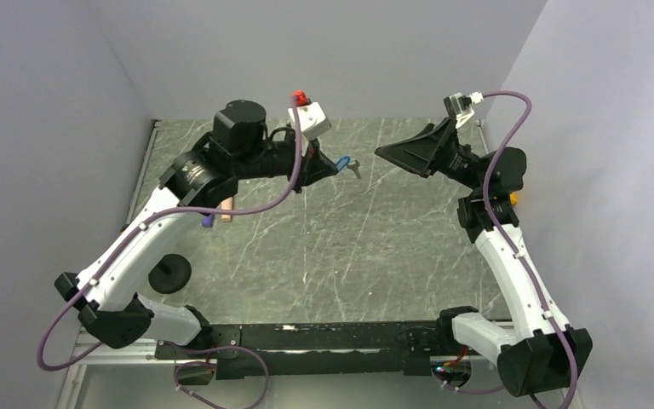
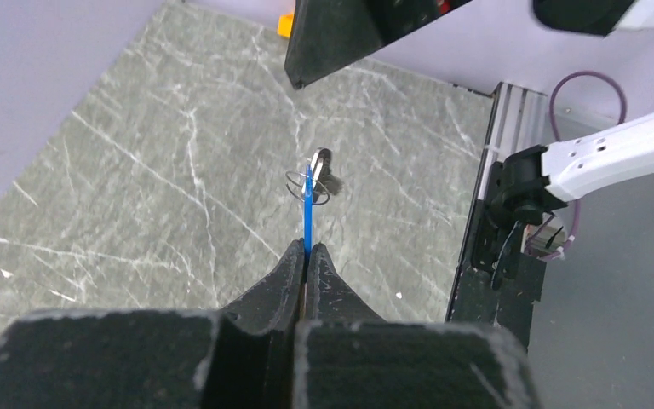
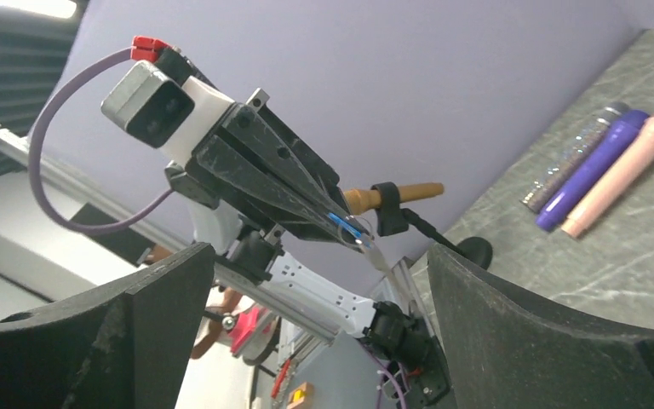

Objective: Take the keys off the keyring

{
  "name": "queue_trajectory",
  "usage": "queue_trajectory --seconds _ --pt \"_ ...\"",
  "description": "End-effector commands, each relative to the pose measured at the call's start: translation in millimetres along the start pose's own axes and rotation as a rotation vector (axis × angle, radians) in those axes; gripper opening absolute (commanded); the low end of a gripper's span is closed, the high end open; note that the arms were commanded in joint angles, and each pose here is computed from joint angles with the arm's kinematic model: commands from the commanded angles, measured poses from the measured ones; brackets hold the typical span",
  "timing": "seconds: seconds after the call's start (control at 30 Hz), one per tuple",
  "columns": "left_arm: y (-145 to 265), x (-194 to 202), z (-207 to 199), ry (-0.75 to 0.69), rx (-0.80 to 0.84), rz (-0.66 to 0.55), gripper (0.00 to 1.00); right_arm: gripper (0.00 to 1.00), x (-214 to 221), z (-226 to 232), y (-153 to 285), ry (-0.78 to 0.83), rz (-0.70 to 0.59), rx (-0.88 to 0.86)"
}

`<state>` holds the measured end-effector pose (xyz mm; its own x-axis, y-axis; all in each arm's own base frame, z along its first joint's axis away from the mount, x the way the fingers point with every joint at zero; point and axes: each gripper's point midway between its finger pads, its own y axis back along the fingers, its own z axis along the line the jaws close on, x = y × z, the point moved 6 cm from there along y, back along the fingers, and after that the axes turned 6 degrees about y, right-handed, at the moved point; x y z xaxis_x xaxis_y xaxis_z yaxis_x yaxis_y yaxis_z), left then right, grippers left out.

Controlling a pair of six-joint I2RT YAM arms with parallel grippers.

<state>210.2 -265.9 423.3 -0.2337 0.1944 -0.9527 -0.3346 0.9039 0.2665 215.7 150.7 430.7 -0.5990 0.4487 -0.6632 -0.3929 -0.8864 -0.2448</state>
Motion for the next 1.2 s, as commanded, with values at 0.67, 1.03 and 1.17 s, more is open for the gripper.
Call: queue_trajectory --seconds 0.67,1.03,1.17 --pt "60.6 -95.3 -46.5 0.09 0.206 -0.401 0.0 0.91 -8.8 58.2 -20.1 0.146 0.011 -0.286" --pt "65.9 -113.9 -59.8 0.136 0.328 -0.47 0.0 0.91 -24.9 64.8 -28.0 0.137 -0.043 -0.385" --pt "66.7 -120.6 -62.8 0.156 0.37 -0.496 0.0 0.89 -32.4 75.1 -29.5 0.139 -0.051 -0.451"
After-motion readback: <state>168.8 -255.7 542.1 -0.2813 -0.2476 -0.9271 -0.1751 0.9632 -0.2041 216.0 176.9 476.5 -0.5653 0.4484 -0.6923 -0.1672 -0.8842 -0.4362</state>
